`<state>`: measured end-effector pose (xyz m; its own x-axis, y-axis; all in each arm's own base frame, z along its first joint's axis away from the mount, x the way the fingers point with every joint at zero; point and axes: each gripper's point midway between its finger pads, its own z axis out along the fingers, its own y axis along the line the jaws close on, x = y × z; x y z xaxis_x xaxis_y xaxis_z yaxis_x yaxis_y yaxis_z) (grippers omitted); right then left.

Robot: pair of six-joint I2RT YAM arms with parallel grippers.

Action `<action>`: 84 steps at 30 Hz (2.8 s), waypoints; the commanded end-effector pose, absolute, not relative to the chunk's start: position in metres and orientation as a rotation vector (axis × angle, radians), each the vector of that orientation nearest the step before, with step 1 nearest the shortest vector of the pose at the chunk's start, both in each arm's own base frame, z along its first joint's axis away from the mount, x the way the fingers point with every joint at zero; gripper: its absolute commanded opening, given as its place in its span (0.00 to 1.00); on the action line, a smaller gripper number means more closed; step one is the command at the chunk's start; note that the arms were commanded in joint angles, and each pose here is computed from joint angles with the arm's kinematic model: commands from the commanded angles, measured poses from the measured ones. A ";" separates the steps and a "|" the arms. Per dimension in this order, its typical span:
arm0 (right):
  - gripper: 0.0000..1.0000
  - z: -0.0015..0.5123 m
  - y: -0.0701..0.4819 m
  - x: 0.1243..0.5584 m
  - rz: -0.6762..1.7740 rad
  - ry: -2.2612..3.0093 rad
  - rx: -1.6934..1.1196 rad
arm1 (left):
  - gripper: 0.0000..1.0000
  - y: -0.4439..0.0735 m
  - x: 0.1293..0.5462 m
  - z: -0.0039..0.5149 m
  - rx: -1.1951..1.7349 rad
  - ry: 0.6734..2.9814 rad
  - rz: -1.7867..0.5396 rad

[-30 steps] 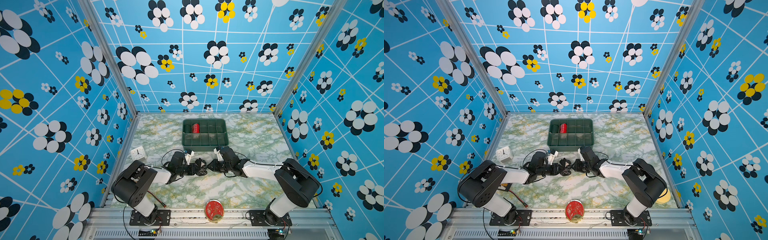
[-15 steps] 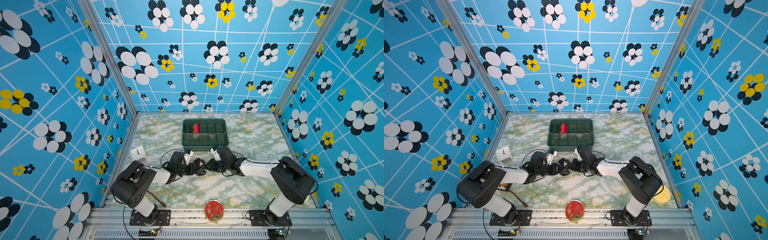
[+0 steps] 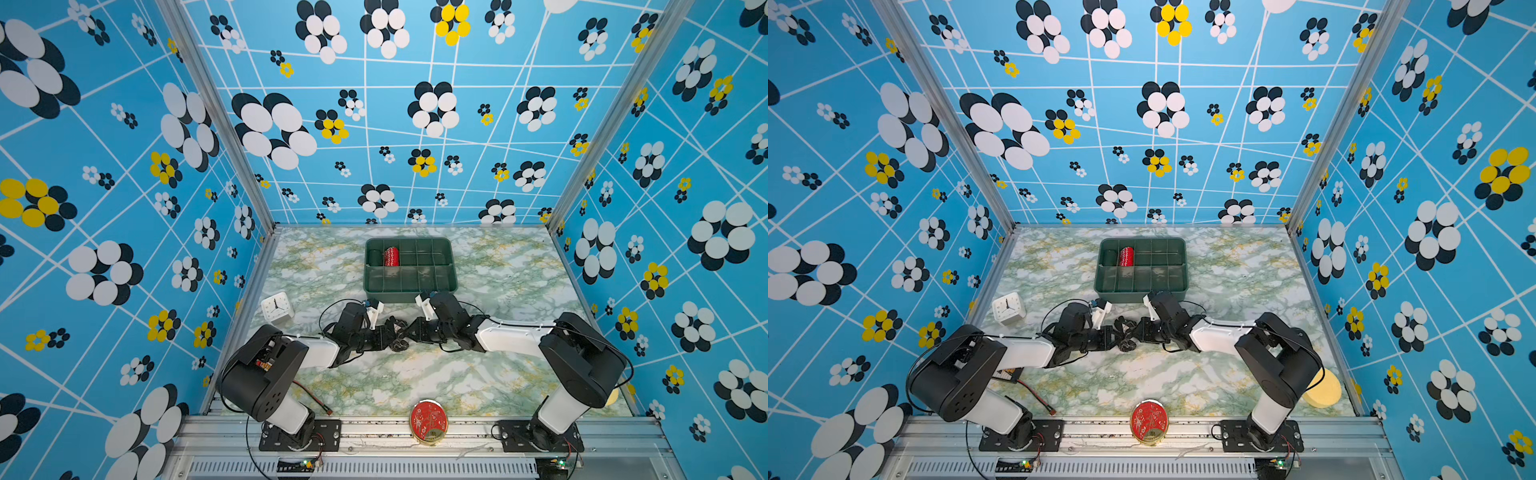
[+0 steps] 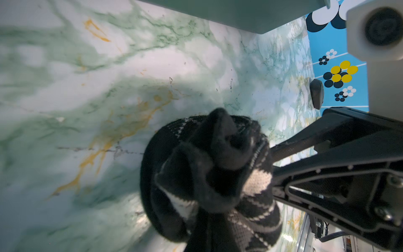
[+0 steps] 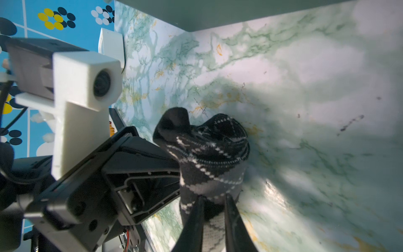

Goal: Roll the socks

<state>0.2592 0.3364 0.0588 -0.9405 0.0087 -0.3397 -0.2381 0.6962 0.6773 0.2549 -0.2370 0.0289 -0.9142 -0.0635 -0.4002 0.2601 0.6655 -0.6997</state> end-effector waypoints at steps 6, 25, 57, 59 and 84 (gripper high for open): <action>0.36 0.067 0.346 0.254 1.147 2.566 -0.221 | 0.00 -0.180 0.198 -0.052 -0.040 2.902 -0.780; 0.47 0.062 0.336 0.260 1.152 2.568 -0.157 | 0.00 -0.177 0.192 -0.060 -0.063 2.916 -0.772; 0.48 0.042 0.346 0.264 1.265 2.613 -0.134 | 0.00 -0.168 0.178 -0.078 -0.135 2.946 -0.752; 0.48 0.041 0.348 0.264 1.267 2.614 -0.139 | 0.00 -0.167 0.176 -0.081 -0.141 2.952 -0.751; 0.21 0.044 0.373 0.261 1.216 2.605 -0.244 | 0.00 -0.171 0.175 -0.083 -0.129 2.943 -0.796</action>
<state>0.2683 0.3519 0.0353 -0.9667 0.0172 -0.2553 -0.1805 0.6616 0.7278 0.2574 -0.2397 0.0222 -0.8956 -0.1208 -0.4281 0.2677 0.6222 -0.7357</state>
